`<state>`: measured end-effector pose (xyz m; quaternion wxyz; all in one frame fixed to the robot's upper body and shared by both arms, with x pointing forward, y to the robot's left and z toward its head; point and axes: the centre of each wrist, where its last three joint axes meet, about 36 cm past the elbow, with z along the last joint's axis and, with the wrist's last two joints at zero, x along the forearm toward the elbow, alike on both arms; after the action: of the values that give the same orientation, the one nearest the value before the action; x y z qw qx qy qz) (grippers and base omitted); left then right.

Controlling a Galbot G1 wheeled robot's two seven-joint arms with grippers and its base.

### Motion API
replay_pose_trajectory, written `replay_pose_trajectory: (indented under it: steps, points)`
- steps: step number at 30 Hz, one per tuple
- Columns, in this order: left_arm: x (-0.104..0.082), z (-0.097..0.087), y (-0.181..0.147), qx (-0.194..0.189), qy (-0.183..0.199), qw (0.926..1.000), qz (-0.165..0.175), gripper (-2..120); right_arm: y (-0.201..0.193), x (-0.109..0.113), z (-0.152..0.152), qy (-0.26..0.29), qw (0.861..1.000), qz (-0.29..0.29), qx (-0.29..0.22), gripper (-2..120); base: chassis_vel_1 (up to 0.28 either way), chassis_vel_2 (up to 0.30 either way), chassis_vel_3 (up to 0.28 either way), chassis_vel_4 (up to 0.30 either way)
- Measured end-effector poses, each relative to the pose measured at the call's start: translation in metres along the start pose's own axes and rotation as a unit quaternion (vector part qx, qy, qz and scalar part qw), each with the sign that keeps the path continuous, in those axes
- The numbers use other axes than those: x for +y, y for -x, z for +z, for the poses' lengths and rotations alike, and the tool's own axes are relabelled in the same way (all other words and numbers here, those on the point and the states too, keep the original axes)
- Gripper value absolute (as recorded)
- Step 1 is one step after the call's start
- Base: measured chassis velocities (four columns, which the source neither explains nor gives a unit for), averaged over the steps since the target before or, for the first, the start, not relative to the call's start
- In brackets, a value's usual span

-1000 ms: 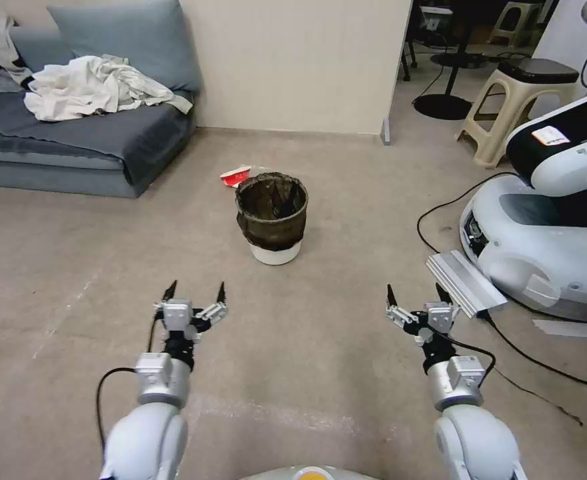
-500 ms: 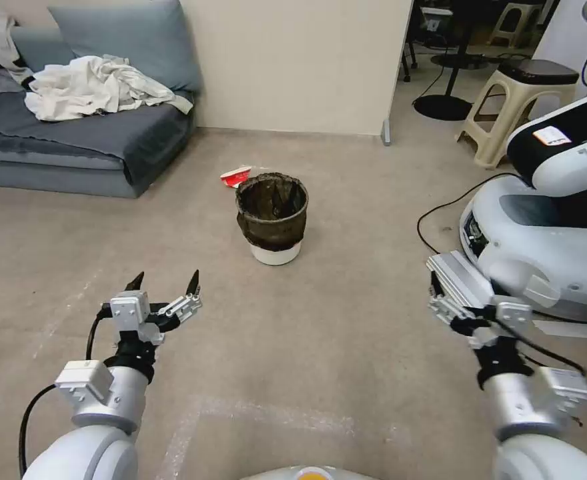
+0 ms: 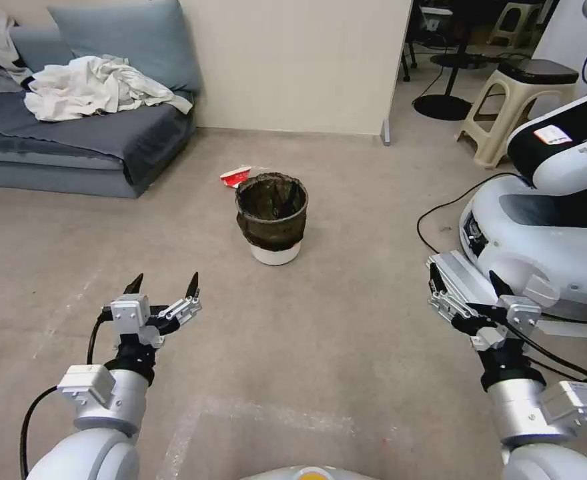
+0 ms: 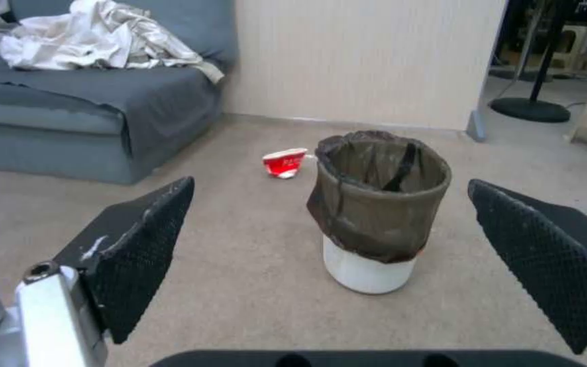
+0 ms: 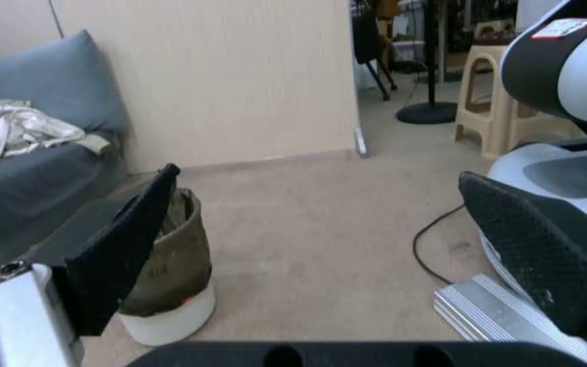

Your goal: Pick up the trash can from the floor.

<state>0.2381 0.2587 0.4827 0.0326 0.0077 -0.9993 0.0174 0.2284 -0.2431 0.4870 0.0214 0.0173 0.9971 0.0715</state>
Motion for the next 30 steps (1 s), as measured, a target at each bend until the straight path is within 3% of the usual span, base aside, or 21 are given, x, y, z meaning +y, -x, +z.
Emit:
replay_pose_trajectory:
  steps: [30]
  points:
    - [0.0003,0.002,0.0001,0.002,-0.002,1.0,0.007,100,0.0009,-0.001,0.005,0.006,1.0,-0.018,-0.02,100,-0.011,0.011,0.015,-0.012]
